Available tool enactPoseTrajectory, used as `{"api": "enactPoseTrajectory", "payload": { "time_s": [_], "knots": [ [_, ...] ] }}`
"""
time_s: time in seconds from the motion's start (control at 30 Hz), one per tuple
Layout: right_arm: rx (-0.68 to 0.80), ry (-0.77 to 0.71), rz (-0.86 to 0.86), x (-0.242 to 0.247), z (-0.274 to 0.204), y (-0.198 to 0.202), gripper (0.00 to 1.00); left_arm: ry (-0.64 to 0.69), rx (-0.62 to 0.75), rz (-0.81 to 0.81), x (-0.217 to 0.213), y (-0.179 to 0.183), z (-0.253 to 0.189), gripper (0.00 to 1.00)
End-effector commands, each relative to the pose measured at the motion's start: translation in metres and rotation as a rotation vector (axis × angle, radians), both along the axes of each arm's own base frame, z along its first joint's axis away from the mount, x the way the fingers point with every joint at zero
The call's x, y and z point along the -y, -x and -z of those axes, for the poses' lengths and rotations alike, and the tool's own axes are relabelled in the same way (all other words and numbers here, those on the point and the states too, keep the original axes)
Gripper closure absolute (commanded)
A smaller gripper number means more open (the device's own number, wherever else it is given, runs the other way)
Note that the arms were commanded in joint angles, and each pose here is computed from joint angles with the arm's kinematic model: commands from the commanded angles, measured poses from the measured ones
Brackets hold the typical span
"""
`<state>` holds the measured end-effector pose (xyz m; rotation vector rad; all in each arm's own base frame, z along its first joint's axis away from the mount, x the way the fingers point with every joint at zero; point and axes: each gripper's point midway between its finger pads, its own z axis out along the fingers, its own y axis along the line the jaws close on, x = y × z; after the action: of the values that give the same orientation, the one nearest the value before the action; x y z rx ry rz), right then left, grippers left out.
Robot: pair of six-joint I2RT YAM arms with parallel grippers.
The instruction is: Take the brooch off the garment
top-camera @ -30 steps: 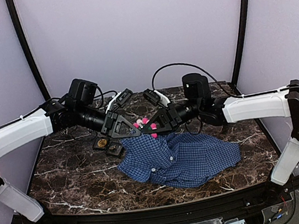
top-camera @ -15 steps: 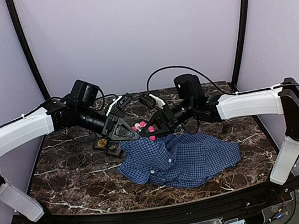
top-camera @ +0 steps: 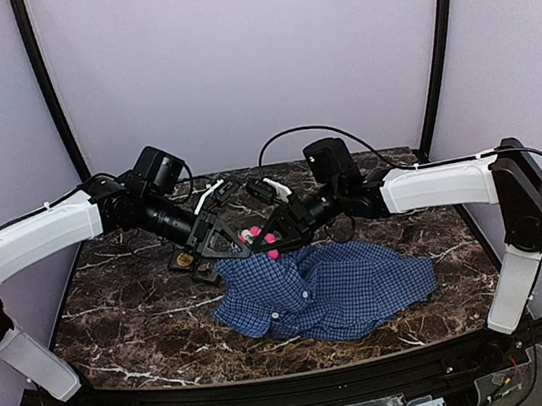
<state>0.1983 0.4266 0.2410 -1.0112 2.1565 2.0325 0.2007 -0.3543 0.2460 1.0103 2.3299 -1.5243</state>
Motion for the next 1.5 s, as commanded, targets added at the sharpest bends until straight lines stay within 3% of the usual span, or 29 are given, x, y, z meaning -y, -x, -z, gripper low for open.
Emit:
{"api": "enactPoseTrajectory", "payload": {
  "time_s": [0.0, 0.3, 0.67, 1.17, 1.3, 1.47],
  "knots": [
    [-0.122, 0.186, 0.126, -0.009, 0.054, -0.019, 0.87, 0.171, 0.176, 0.1, 0.018, 0.007, -0.052, 0.99],
    [-0.139, 0.219, 0.122, -0.013, 0.067, -0.023, 0.81, 0.176, 0.182, 0.11, 0.02, 0.009, -0.053, 0.99],
    [-0.084, 0.155, 0.106, -0.013, 0.046, -0.021, 0.69, 0.168, 0.157, 0.109, 0.017, 0.012, -0.043, 0.99],
    [0.12, -0.054, 0.06, 0.023, -0.033, 0.002, 0.32, 0.119, 0.113, 0.079, 0.002, 0.011, -0.01, 0.99],
    [0.139, -0.075, 0.101, 0.024, -0.04, -0.002, 0.31, 0.113, 0.114, 0.076, 0.001, 0.012, -0.01, 0.99],
    [0.212, -0.013, 0.185, 0.023, -0.034, -0.017, 0.41, 0.113, 0.111, 0.071, 0.001, 0.012, -0.01, 0.99]
  ]
}}
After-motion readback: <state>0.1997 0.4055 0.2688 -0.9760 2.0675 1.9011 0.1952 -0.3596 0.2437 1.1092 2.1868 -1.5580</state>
